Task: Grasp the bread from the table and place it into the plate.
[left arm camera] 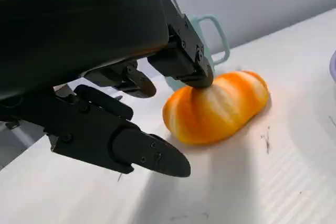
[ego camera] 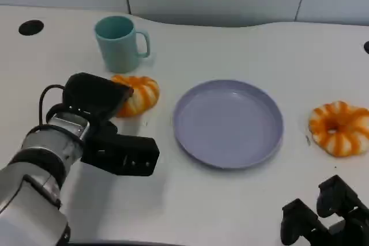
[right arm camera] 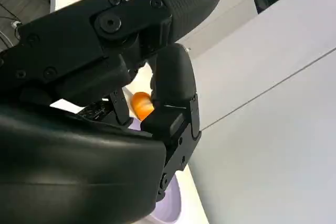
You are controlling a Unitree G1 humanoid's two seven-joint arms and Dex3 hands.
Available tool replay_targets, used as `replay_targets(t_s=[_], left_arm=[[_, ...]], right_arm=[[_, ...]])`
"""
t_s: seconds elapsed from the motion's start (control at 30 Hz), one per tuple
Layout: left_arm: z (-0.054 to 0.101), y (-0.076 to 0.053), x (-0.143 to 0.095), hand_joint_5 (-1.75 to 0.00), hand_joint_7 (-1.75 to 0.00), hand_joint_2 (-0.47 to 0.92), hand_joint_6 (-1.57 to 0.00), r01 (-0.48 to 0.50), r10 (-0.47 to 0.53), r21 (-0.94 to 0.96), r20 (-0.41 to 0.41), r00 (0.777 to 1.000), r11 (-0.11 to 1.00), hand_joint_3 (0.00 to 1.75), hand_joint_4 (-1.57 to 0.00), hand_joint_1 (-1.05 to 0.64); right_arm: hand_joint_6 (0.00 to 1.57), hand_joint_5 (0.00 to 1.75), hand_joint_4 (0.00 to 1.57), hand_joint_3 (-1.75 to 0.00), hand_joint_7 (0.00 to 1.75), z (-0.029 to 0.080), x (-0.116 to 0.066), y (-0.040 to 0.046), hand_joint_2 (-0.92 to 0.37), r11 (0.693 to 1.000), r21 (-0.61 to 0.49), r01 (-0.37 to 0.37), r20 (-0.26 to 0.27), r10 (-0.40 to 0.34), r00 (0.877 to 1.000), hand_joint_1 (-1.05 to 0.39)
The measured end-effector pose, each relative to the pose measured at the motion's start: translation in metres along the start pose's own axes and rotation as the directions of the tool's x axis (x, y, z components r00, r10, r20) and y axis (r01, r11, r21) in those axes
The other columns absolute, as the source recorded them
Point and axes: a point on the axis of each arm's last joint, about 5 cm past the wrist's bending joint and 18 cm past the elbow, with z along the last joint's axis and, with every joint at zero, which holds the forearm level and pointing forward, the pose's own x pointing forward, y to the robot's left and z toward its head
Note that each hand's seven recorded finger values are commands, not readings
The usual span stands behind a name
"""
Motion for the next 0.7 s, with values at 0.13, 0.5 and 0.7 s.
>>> replay_targets(t_s=[0.13,0.5,0.7], left_arm=[[0.0008,-0.0009,-0.0006,-0.07,-0.03,0.76,-0.87,-0.035,0.035,-0.009,0.014,0.999,0.999,0.0,-1.0,-0.16],[0.0014,-0.001,-0.0007,-0.08,-0.08,0.75,-1.08,-0.056,0.056,-0.026,0.025,0.998,0.998,0.0,-1.11,-0.1],[0.0017,-0.0006,-0.0006,-0.06,-0.06,0.75,-1.11,-0.069,0.07,-0.044,0.025,0.997,0.997,0.0,-1.13,-0.1]], right_arm=[[0.65,1.75,0.78,0.0,1.75,0.0006,0.0021,0.0002,-0.86,1.0,-0.002,-0.007,0.005,0.007,1.0,-0.46],[0.66,1.75,0.78,0.0,1.75,0.0009,0.0025,0.0001,-0.85,1.0,-0.003,-0.009,0.006,0.009,1.0,-0.46],[0.66,1.75,0.78,0.0,1.75,0.0013,0.0028,-0.0002,-0.85,1.0,-0.005,-0.008,0.008,0.008,1.0,-0.47]])
